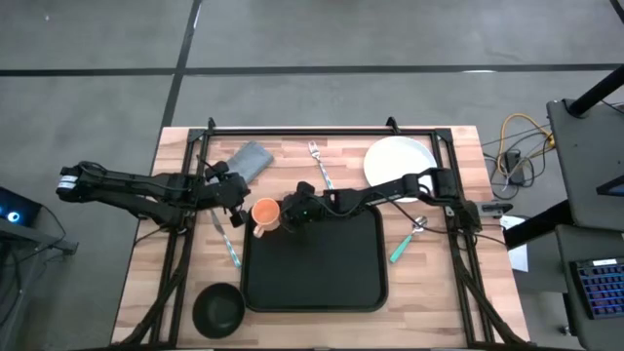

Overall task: Set up tray
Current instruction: Put the orange mug on the black tray, then put the white plate to the right of the orange mug on the black tray

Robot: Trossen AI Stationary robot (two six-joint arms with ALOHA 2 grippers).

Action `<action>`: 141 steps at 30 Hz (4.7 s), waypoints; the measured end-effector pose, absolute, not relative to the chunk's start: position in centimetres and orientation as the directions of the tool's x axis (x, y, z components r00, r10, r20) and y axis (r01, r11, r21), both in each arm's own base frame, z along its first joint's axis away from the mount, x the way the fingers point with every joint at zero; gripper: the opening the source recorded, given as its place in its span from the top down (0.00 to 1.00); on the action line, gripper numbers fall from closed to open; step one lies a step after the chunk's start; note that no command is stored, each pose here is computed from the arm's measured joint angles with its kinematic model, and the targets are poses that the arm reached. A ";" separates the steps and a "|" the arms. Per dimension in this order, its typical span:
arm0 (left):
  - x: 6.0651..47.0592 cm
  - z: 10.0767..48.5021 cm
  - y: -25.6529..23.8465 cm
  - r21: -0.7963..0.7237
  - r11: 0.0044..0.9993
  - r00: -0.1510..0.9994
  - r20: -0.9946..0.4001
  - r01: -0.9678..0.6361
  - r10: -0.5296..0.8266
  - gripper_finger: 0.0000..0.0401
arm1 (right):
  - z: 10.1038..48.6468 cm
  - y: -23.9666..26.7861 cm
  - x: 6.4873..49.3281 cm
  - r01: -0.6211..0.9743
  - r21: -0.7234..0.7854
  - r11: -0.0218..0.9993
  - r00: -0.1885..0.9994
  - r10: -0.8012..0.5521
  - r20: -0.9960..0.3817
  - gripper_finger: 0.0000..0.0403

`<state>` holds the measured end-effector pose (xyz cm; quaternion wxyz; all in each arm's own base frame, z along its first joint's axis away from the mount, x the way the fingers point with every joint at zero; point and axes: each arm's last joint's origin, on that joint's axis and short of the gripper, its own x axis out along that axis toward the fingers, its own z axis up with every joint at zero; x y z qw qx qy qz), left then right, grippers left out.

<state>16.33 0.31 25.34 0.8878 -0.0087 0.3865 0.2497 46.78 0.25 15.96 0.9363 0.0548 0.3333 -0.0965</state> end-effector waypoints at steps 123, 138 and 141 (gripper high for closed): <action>14.3 22.6 -6.1 -0.056 0.998 0.924 -0.381 -0.001 -0.020 1.00 | 15.3 -6.1 20.4 0.583 0.027 0.812 0.245 -0.145 -0.959 0.61; 14.3 22.6 -6.1 -0.116 0.993 0.925 -0.380 -0.025 -0.021 1.00 | 14.2 -6.7 20.6 0.616 -0.057 0.786 0.167 -0.201 -0.965 0.96; 14.3 22.6 -6.1 -0.115 0.993 0.925 -0.380 -0.025 -0.021 1.00 | 17.1 -6.4 20.2 0.639 -0.068 0.766 0.182 -0.237 -0.954 0.98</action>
